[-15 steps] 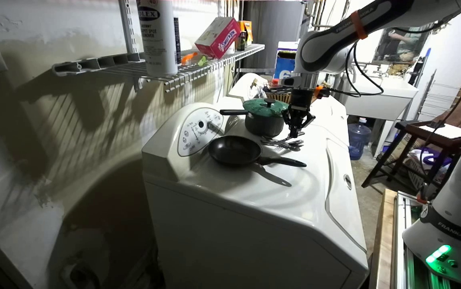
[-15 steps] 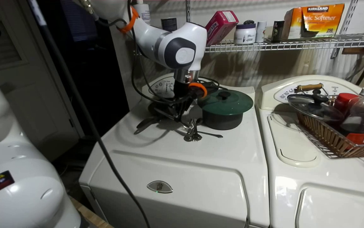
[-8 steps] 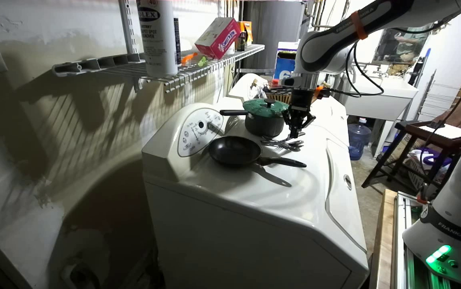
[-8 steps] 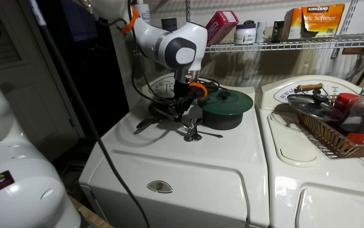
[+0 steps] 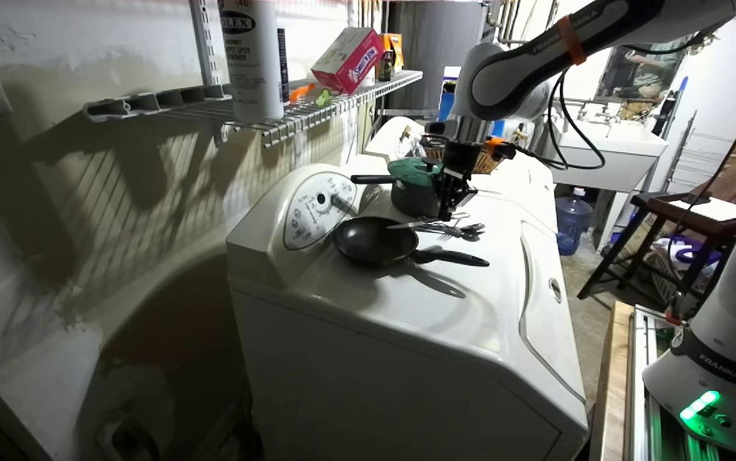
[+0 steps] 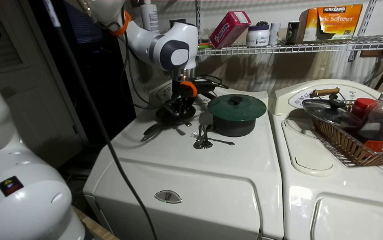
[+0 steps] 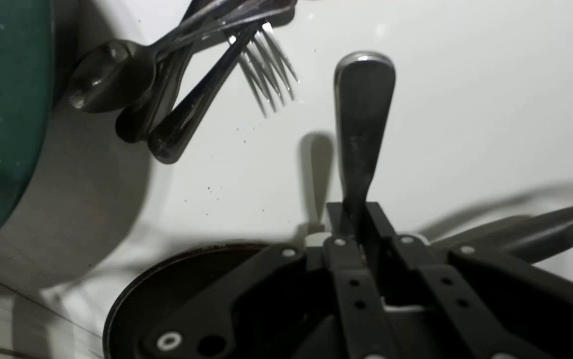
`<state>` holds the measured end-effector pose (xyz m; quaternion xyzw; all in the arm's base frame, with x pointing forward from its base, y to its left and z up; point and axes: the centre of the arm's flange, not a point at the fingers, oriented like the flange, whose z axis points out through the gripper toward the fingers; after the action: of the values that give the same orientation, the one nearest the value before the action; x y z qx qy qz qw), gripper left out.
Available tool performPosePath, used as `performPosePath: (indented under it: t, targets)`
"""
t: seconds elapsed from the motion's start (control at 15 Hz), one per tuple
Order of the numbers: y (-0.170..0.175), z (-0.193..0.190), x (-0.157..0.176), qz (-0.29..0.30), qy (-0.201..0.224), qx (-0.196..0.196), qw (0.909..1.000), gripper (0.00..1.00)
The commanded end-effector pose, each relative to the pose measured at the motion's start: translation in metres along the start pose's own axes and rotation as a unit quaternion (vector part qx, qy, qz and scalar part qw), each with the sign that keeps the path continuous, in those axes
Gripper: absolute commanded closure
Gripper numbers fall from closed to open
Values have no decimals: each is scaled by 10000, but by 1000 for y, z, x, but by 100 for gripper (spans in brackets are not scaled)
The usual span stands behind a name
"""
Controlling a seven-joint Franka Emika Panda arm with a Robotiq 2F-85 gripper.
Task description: Put the knife on the pan
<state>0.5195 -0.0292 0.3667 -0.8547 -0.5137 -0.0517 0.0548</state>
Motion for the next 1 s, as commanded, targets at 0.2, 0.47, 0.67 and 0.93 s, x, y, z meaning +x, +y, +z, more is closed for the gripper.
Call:
performPosePath:
  t: [0.2, 0.47, 0.67, 0.93]
  targets:
    - [14, 3, 38, 1120, -164, -291, 9931, 97]
    - [30, 6, 53, 1554, -393, -321, 9865, 97]
    - [39, 11, 66, 1746, -716, -315, 9815, 97]
    - [51, 27, 79, 1869, -1134, -124, 9757, 97]
